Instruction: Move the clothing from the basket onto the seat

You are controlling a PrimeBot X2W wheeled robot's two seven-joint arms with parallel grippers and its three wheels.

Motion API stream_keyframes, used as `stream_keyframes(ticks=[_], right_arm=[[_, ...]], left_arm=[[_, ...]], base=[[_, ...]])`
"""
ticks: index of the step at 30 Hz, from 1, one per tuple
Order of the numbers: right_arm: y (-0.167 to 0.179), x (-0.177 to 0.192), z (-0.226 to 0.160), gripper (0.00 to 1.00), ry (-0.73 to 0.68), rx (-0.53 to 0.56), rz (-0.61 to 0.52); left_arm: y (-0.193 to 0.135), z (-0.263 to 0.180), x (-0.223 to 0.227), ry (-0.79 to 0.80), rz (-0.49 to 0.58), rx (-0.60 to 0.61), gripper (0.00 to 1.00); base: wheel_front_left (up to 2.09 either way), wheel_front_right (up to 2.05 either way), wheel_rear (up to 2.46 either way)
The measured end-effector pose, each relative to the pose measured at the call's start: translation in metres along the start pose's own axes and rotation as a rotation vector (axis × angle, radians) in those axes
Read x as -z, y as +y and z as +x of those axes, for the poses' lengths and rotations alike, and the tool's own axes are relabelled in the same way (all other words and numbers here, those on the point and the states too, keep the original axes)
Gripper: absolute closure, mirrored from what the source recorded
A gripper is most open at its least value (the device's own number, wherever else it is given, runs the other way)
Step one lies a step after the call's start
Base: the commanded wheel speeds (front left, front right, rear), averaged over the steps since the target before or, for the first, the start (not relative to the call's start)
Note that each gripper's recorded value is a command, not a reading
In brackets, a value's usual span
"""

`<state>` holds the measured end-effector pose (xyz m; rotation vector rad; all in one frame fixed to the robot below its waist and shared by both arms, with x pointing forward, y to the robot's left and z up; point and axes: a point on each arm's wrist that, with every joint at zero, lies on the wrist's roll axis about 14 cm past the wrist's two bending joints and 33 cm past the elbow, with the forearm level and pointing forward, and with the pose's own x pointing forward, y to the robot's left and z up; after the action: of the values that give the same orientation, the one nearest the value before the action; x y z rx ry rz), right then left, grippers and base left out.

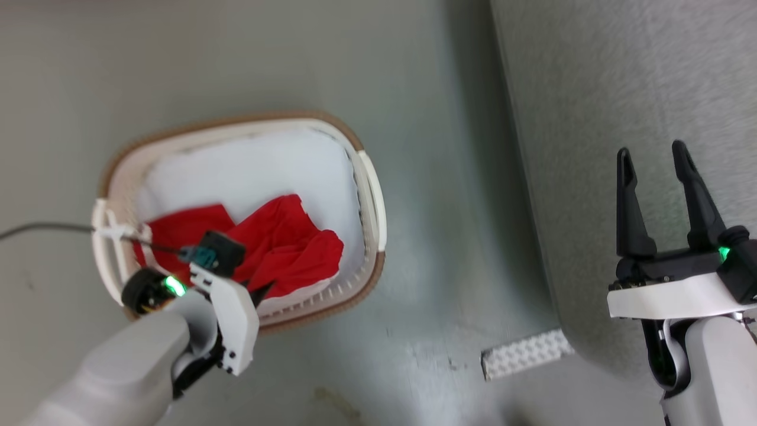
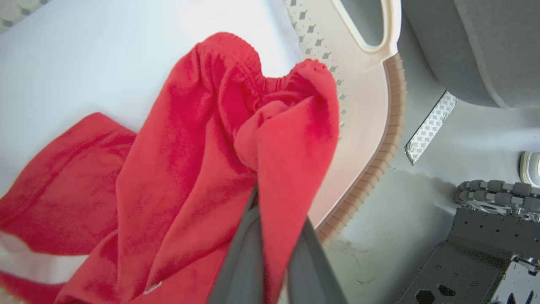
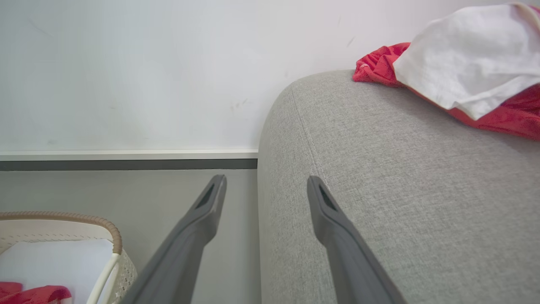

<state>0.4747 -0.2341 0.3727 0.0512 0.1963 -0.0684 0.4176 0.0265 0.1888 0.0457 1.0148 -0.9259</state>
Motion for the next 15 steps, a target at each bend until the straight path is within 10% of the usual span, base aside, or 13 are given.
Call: stream_keyframes(ticks=[15], right_arm=[[0.016,-0.068,-0.062,0.0,-0.134,-0.033,-0.006]], left_arm=[[-0.048,-0.121,-0.127,-0.511,0.08,-0.163,1.0]], base=[[0.0,0.0,0.0]])
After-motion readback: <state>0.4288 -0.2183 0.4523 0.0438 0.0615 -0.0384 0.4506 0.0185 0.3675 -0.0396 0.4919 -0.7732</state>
